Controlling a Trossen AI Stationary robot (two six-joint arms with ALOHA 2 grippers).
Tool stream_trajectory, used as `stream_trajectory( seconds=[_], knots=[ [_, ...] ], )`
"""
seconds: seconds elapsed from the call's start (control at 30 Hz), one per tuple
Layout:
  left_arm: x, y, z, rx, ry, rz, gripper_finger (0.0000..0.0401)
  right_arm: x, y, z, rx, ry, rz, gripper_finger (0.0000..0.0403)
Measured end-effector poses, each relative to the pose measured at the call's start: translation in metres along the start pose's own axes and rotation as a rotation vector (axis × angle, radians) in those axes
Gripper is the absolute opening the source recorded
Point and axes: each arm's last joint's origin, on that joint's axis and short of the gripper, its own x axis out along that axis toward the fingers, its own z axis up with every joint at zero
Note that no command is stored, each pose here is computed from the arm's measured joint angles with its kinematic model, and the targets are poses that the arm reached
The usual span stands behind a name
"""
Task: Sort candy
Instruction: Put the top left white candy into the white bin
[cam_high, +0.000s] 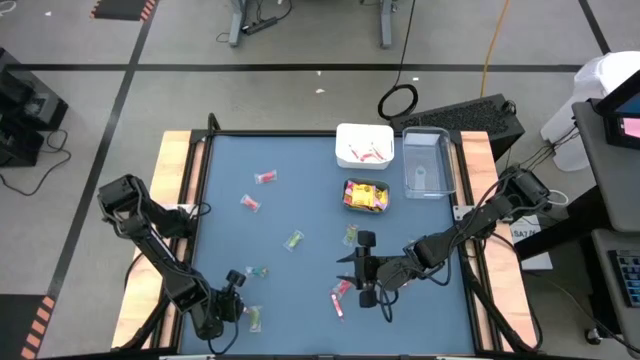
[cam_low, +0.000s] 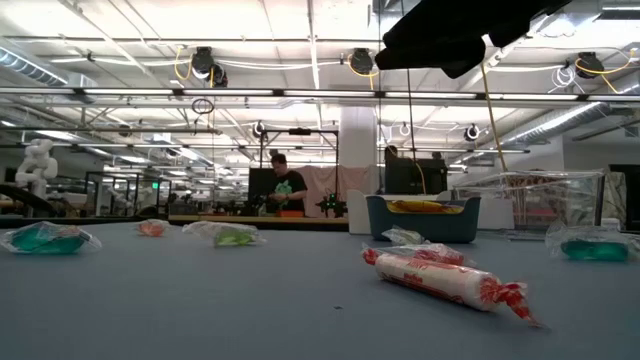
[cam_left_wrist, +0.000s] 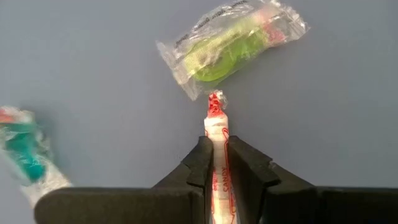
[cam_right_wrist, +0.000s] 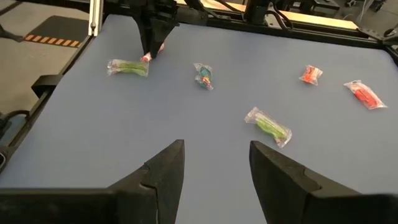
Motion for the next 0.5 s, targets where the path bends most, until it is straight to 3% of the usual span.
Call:
stream_trajectory(
  seconds=[0.5],
  knots=[
    [-0.034,0.012,0.012,0.03,-0.181,0.141,0.0047,0.002,0.002,0.005,0.034,-0.058,0.016,0.0171]
  ],
)
